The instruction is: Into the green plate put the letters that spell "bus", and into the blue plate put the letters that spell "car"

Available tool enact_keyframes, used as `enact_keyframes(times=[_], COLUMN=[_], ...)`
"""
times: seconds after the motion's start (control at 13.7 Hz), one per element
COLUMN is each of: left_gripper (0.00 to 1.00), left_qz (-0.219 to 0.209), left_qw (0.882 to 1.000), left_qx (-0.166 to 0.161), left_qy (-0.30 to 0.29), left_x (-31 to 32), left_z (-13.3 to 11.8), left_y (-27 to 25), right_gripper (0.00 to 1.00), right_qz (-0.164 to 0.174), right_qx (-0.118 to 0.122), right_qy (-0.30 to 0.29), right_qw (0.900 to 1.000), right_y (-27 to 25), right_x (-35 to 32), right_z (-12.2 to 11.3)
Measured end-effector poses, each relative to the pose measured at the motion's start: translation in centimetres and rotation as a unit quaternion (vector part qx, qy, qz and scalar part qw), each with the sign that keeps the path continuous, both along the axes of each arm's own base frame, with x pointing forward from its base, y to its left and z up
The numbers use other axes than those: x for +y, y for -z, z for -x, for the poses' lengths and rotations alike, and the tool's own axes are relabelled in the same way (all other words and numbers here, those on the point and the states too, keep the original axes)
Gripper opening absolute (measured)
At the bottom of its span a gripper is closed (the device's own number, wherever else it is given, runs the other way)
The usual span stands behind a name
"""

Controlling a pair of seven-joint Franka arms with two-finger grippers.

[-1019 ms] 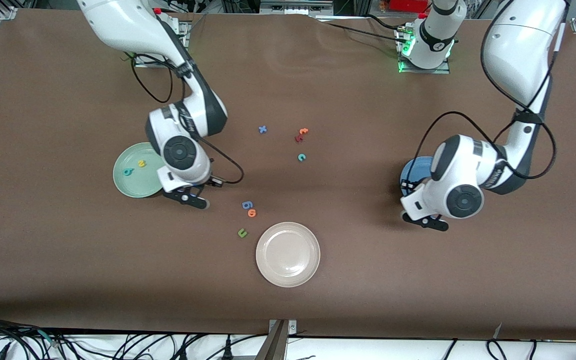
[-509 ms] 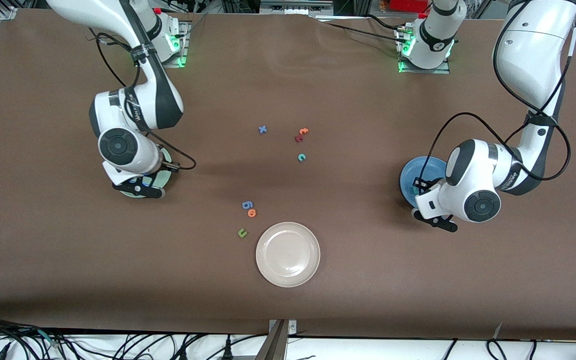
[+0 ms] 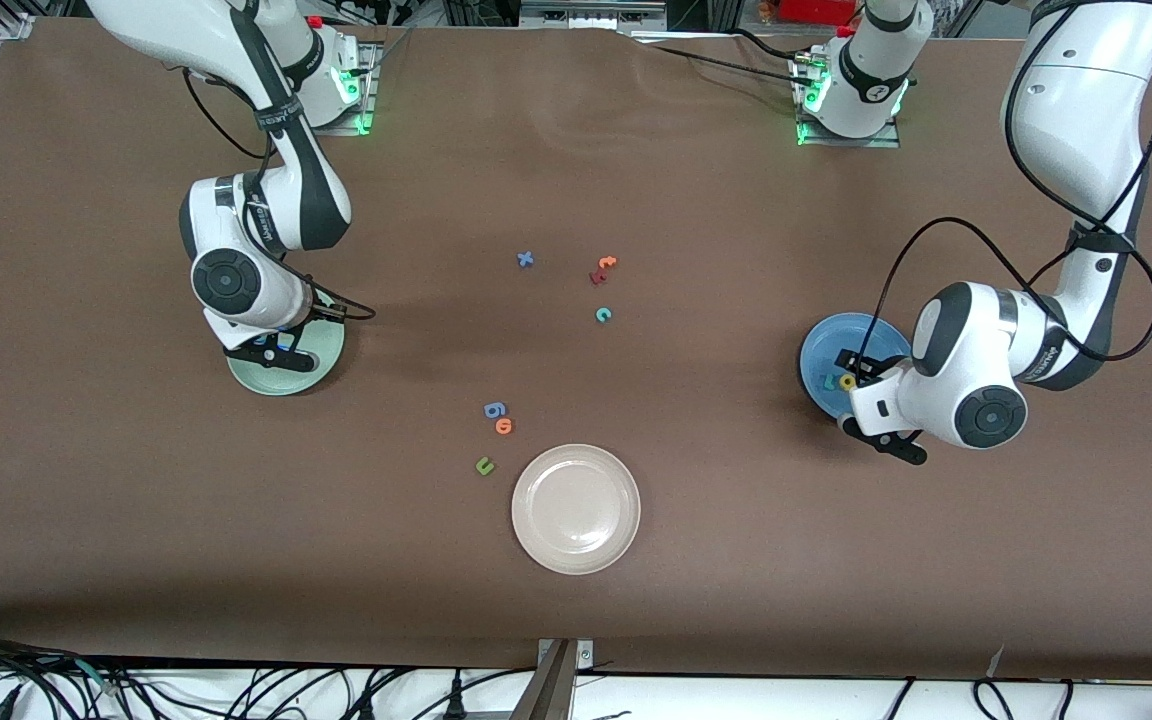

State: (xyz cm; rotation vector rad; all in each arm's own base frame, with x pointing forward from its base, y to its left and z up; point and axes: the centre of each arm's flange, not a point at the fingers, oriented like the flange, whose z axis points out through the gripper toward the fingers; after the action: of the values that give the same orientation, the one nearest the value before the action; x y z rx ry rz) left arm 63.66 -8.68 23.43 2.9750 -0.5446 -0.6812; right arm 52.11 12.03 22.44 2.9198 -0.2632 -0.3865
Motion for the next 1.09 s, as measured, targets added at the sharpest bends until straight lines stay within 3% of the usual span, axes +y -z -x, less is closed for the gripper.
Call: enact_keyframes(times=[0.07, 0.15, 0.44, 0.58, 0.87, 1.09], left_gripper=[0.98, 1.0, 1.0, 1.0, 1.0, 1.0], left_qz=[0.001, 0.002, -0.011, -0.009, 0.006, -0.012], left_qw=[1.0, 0.999, 0.995, 0.99, 0.972, 0.953], left_qx=[-0.001, -0.001, -0.006, -0.027, -0.074, -0.105], left_qy=[-0.017, -0.033, -0.096, -0.135, -0.224, -0.283], left_x=[-1.8, -3.9, -11.1, -15.1, -22.9, -26.8], left_z=[0.2, 0.5, 2.4, 4.0, 8.8, 12.3], left_y=[-0.3, -0.7, -1.6, -1.5, -0.3, 0.8], right_gripper=[0.27, 0.27, 0.27, 0.27, 0.65, 0.95], right_qz=[0.0, 0.0, -0.005, -0.007, -0.008, -0.009], right_qx=[0.001, 0.001, -0.002, -0.002, -0.003, 0.006], right_qy=[0.0, 0.0, -0.014, -0.017, -0.019, -0.018], right_qw=[1.0, 1.0, 1.0, 1.0, 1.0, 1.0], right_y=[0.4, 0.7, 1.0, 1.3, 1.3, -1.3], right_x=[-0.3, -0.4, -0.8, -1.4, -1.5, -1.1], right_z=[0.4, 0.5, 0.5, 0.3, 0.2, -1.0])
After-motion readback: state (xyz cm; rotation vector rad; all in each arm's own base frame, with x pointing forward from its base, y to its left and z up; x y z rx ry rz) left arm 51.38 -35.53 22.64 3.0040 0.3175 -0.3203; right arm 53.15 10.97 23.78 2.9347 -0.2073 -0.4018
